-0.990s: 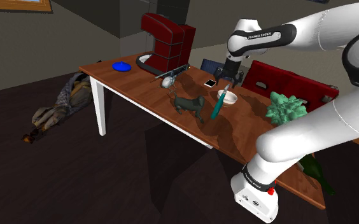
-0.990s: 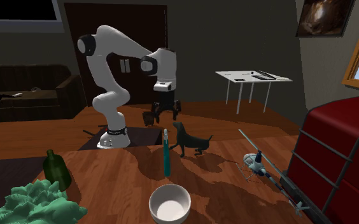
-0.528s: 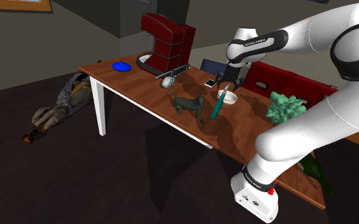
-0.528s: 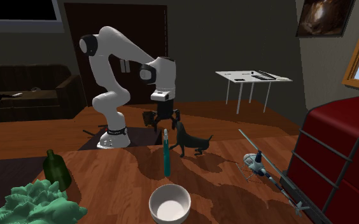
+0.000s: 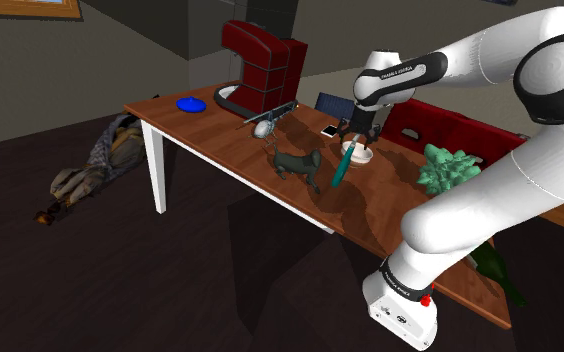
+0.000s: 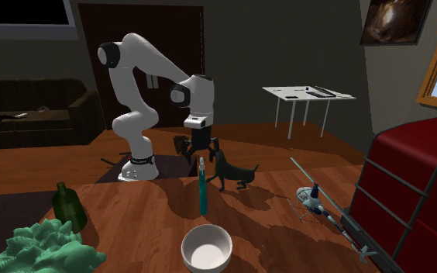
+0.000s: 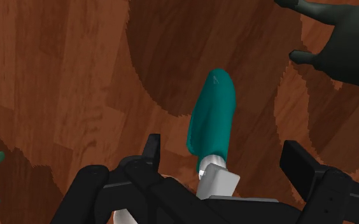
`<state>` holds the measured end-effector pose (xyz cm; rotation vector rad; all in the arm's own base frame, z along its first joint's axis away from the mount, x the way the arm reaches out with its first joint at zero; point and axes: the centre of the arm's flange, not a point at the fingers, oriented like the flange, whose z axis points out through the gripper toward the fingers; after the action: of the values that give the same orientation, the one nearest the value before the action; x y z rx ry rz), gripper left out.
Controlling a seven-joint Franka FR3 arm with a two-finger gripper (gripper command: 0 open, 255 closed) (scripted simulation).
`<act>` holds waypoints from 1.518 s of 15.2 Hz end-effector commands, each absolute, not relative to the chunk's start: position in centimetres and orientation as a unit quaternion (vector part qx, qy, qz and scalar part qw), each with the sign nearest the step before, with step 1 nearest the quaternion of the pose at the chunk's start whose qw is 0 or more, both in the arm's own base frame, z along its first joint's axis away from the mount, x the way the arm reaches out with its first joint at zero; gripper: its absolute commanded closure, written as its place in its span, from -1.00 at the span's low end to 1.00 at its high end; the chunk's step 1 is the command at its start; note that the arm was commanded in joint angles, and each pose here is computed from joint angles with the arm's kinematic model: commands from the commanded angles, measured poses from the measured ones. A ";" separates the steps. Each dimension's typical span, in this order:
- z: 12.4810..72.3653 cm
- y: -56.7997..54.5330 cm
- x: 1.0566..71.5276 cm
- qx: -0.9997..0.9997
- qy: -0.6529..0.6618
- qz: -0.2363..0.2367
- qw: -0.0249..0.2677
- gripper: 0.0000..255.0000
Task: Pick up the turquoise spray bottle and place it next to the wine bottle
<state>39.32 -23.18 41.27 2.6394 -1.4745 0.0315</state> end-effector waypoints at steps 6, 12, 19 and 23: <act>41.3 -23.2 39.3 0.871 -0.487 0.010 0.059 1.00; 41.3 -23.2 39.3 0.871 -0.487 0.010 0.059 1.00; 45.0 -23.2 39.3 0.871 -0.487 0.010 0.059 1.00; 47.1 -23.2 39.3 0.871 -0.487 0.010 0.059 1.00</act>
<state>39.28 -23.16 46.60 2.6394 -1.4746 0.0321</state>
